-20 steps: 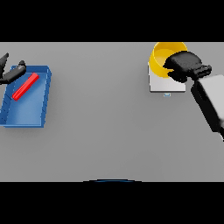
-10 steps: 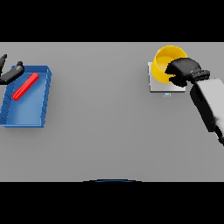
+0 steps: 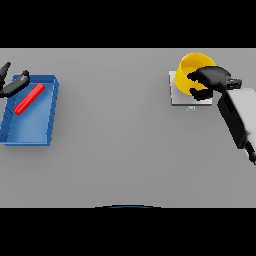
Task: Pick up the red beaker and tilt it to pour out 1 green nut into yellow bowl. Pick up the yellow bowl and place it on the metallic measuring scale.
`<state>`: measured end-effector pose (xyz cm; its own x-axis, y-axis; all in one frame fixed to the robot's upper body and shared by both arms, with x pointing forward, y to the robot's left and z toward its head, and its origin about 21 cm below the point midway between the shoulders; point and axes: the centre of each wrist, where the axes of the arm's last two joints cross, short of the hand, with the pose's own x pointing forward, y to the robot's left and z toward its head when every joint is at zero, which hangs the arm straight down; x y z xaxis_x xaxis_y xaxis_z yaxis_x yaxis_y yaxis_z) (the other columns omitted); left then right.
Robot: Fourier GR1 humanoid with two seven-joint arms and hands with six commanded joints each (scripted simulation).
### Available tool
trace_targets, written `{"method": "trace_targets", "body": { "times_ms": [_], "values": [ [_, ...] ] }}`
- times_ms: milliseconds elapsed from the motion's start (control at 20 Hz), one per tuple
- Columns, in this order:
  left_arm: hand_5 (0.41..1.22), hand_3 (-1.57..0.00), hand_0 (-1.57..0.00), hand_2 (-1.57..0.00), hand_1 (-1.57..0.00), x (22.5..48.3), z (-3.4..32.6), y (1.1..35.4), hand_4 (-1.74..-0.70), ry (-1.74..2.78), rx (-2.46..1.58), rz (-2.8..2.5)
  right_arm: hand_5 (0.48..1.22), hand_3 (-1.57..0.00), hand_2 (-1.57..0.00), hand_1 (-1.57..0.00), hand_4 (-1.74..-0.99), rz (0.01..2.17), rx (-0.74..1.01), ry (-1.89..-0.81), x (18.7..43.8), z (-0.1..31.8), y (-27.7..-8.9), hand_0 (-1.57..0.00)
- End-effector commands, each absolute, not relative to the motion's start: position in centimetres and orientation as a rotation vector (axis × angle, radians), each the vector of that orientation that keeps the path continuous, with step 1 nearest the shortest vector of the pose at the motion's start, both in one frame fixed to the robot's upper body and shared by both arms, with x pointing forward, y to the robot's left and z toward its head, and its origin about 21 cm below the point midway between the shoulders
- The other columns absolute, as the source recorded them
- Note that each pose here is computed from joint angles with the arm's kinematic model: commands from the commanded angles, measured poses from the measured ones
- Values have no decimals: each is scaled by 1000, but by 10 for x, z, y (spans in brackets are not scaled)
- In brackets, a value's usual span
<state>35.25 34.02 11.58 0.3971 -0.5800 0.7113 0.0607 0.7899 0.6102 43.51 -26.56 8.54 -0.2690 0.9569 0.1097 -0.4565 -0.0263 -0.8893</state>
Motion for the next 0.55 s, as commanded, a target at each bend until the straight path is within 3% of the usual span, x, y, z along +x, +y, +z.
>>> {"method": "trace_targets", "body": {
  "times_ms": [0,200,500],
  "values": [
    [764,1,1,1,1,351,117,343,-840,-1097,550,-431,890,-391,-470,-556,-1496,1566,-653,-1056,434,83,-267,-605],
    [750,1,1,1,1,353,116,340,-834,-1094,545,-432,824,-164,-192,-243,-1448,1596,-654,-1038,433,80,-265,-247],
    [760,1,1,1,1,354,117,340,-833,-1103,541,-433,779,-42,-50,-63,-1390,1614,-651,-991,432,82,-267,-64]
  ]
}}
